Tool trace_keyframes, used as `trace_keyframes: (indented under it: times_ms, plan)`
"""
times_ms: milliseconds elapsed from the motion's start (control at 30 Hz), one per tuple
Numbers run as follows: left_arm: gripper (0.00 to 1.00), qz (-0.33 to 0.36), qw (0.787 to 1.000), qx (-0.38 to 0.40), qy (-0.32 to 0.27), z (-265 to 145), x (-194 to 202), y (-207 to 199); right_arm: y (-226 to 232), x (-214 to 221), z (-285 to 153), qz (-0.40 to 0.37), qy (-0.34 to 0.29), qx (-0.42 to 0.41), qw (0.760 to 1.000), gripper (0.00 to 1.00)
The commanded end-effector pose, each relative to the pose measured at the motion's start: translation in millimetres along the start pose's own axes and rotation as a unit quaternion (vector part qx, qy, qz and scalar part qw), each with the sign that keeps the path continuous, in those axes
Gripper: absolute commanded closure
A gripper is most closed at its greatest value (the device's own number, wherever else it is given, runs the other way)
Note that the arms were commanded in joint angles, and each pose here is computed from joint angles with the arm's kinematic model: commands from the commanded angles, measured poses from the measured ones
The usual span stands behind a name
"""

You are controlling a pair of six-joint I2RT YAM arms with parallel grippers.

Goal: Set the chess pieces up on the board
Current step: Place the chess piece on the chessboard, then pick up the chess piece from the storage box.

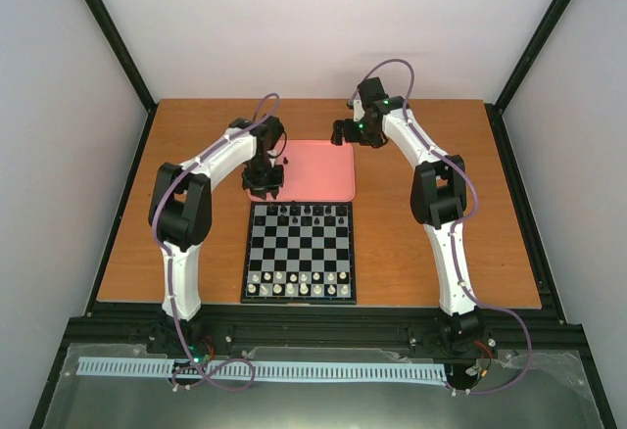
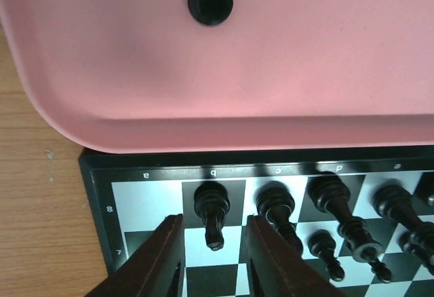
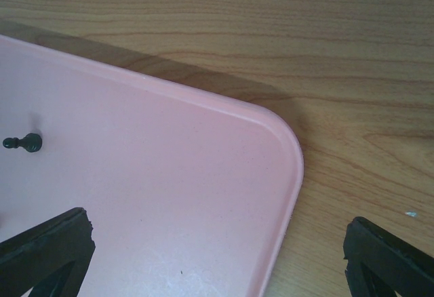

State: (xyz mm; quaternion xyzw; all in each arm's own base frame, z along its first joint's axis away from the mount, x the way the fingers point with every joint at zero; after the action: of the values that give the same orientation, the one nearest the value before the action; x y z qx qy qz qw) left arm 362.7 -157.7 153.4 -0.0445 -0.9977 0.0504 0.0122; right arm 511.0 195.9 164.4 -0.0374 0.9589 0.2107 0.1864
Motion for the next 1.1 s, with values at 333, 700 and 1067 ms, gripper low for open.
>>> trace_keyframes:
  times_ms: [333,700,1067]
  plan:
    - [0.66,0.010,0.999,0.001,-0.046,-16.1,-52.6,1.9,2.2,-6.7,0.7,-0.011,-0.010,-0.006,1.000,0.00]
    - [0.64,0.000,0.999,-0.004,-0.042,5.3,-76.0,10.4,1.6,-5.0,3.7,-0.011,-0.005,-0.008,1.000,0.00]
    - [0.71,0.001,0.999,-0.004,-0.033,16.7,-78.3,11.5,-1.4,-6.5,7.9,-0.006,-0.004,-0.011,1.000,0.00]
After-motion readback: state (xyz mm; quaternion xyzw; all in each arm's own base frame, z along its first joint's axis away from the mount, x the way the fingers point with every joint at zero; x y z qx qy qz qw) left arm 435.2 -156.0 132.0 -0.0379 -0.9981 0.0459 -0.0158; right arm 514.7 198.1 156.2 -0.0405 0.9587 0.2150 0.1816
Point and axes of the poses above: each gripper's point midway between its finger pads, its own z axis out along the fingers, its own y axis along the line the jaws close on, x = y × z, the point moved 9 cm from there along -z, back along the fingers, and after that the axes turned 8 degrees about z, right-handed, at the moved point
